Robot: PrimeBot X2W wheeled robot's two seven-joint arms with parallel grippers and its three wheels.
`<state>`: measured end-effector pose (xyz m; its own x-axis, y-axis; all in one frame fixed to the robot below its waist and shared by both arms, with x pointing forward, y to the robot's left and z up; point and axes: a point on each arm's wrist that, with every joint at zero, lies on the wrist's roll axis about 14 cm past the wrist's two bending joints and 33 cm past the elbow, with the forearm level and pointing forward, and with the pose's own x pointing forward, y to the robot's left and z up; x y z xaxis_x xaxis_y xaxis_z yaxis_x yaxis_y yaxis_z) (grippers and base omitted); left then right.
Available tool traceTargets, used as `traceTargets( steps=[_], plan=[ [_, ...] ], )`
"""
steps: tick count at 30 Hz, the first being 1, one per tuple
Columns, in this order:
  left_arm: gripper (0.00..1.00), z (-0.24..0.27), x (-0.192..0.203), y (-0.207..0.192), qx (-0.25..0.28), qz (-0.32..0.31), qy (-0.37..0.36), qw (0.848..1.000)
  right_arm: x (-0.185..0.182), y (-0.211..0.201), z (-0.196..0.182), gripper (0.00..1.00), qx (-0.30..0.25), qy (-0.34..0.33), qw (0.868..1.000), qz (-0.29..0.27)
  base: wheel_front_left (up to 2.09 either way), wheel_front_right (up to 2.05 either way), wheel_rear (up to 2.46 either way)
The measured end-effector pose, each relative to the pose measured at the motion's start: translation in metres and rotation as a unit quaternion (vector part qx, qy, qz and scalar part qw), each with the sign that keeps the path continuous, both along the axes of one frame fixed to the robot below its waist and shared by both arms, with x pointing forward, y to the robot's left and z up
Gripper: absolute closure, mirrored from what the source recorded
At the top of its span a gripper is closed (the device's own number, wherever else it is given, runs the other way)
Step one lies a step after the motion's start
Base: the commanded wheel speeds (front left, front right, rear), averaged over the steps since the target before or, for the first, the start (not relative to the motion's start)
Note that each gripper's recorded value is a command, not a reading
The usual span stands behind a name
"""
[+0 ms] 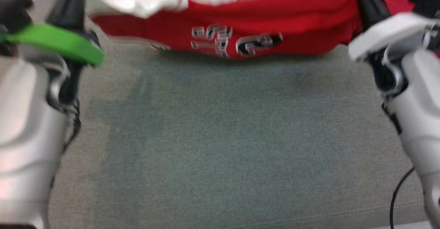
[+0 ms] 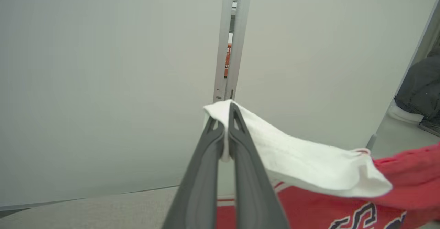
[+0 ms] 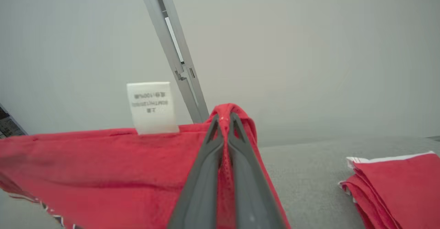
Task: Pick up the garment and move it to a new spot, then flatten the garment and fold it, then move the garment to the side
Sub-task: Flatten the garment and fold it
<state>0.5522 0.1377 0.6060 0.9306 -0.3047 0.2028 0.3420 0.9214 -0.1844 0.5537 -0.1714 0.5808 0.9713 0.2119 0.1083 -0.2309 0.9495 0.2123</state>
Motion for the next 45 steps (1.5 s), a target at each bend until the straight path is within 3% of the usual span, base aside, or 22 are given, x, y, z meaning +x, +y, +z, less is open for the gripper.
traceTargets(
  steps=[6,9,17,26,30,36,41,45],
  plan=[
    [1.00,0.088,0.078,-0.007,0.019,-0.005,-0.059,0.998,0.080,-0.013,0.087,1.00,0.026,-0.047,0.998,-0.014,0.00,0.00,0.00],
    [1.00,0.126,0.106,-0.007,0.001,0.001,-0.095,0.995,0.110,-0.015,0.114,1.00,0.039,-0.064,0.997,-0.021,0.00,0.00,0.00],
    [1.00,0.163,0.146,-0.048,0.015,-0.025,-0.140,0.990,0.155,-0.004,0.142,1.00,0.042,-0.094,0.994,-0.026,0.00,0.00,0.00],
    [1.00,0.185,0.159,-0.054,0.032,-0.023,-0.169,0.985,0.173,0.004,0.138,1.00,0.014,-0.096,0.995,-0.026,0.00,0.00,0.00],
    [1.00,0.171,0.164,-0.056,0.029,-0.027,-0.163,0.986,0.180,0.006,0.125,1.00,0.011,-0.090,0.996,-0.024,0.00,0.00,0.00],
    [1.00,0.107,0.167,-0.050,0.006,-0.031,-0.123,0.992,0.177,0.015,0.066,1.00,0.016,-0.059,0.998,-0.010,0.00,0.00,0.00],
    [1.00,0.019,0.147,-0.037,0.008,-0.034,-0.049,0.998,0.145,0.017,-0.006,1.00,0.038,-0.009,0.999,0.002,0.00,0.00,0.00],
    [1.00,-0.020,0.114,-0.014,-0.031,-0.009,-0.017,0.999,0.103,0.011,-0.055,1.00,0.059,0.034,0.998,0.004,0.00,0.00,0.00]
  ],
)
